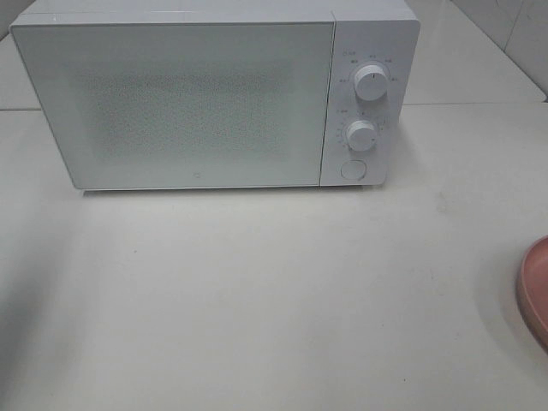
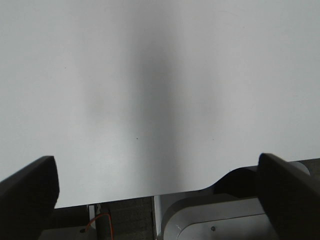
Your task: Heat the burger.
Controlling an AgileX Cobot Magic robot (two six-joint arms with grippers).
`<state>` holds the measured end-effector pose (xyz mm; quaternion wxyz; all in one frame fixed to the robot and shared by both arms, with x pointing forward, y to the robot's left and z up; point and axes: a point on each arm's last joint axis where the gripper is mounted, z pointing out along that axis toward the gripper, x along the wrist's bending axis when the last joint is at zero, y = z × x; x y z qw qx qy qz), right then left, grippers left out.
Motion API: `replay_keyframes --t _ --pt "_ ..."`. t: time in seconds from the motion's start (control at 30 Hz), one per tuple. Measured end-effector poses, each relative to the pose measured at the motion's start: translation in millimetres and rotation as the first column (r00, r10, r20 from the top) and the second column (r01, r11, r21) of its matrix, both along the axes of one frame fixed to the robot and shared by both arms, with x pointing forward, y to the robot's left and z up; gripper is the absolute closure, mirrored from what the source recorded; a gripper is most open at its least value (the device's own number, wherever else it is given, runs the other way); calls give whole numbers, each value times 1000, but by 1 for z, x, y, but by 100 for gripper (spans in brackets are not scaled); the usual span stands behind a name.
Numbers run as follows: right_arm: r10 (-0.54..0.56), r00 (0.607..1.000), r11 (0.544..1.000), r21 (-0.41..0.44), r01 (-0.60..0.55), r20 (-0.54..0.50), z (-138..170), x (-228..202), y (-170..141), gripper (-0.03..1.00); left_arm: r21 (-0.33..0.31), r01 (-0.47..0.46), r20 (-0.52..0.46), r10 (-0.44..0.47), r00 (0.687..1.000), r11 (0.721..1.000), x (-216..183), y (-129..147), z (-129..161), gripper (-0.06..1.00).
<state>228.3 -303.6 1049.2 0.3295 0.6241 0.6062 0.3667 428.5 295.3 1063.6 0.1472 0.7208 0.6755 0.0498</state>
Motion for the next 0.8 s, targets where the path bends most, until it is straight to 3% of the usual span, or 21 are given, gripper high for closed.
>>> replay_keyframes --t 0.33,0.6,0.67,0.8 --pt "0 1000 1000 0 0 -3 -1 0 0 22 23 3 104 -5 995 1000 -62 -1 -9 -4" --pt "0 1000 1000 0 0 -3 -1 0 0 22 55 -4 232 -9 973 998 -102 -1 -19 -4" --pt "0 1000 1000 0 0 -3 -1 0 0 22 65 -16 342 -7 940 998 -122 -1 -23 -4" --pt "0 1000 1000 0 0 -3 -1 0 0 22 69 -24 431 -8 902 997 -135 -1 -20 -4"
